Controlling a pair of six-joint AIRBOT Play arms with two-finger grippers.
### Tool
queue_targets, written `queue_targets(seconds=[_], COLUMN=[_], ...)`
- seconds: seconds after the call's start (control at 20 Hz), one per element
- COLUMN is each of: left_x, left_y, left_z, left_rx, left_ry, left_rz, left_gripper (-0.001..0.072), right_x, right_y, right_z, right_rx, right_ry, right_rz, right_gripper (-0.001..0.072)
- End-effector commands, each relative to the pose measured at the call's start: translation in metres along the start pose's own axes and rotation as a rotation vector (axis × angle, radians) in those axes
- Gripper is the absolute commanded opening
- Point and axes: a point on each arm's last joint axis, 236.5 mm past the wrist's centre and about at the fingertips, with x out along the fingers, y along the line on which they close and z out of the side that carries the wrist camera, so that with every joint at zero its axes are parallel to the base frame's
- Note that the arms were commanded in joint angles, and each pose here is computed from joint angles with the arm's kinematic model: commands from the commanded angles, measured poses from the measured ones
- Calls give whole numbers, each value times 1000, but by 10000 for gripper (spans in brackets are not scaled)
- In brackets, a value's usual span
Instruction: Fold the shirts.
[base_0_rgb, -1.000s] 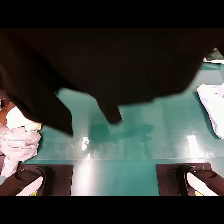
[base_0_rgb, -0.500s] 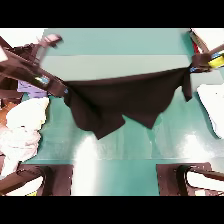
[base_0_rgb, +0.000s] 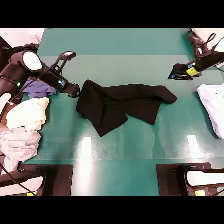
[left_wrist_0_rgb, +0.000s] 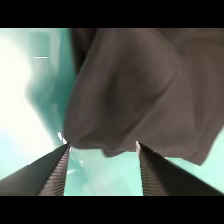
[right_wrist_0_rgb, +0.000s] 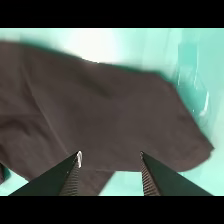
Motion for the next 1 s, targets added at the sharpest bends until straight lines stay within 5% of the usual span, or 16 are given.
queue_targets(seconds=[0.0, 0.35, 0.8, 0.85, 0.9, 0.95], left_x=[-11, 65, 88, 89, 89, 89], left_y=[14, -19, -15, -14, -14, -14], left_z=[-11, -58, -57, -56, -56, -56], left_rx=[-78, -343, -417, -419, -419, -418], left_ry=[54, 101, 35, 30, 30, 28], left_rz=[22, -210, -218, -217, -216, -215], left_gripper=[505, 505, 502, 465, 188, 37], right_x=[-20, -40, -28, -26, -25, -23], right_y=[-10, -15, -16, -16, -16, -16], right_z=[-5, -51, -99, -103, -108, -112], right_rx=[20, 37, 67, 69, 72, 73], right_ry=[15, -32, -68, -61, -55, -50], right_rz=[-6, -23, -33, -32, -32, -31], right_gripper=[433, 433, 432, 432, 433, 433])
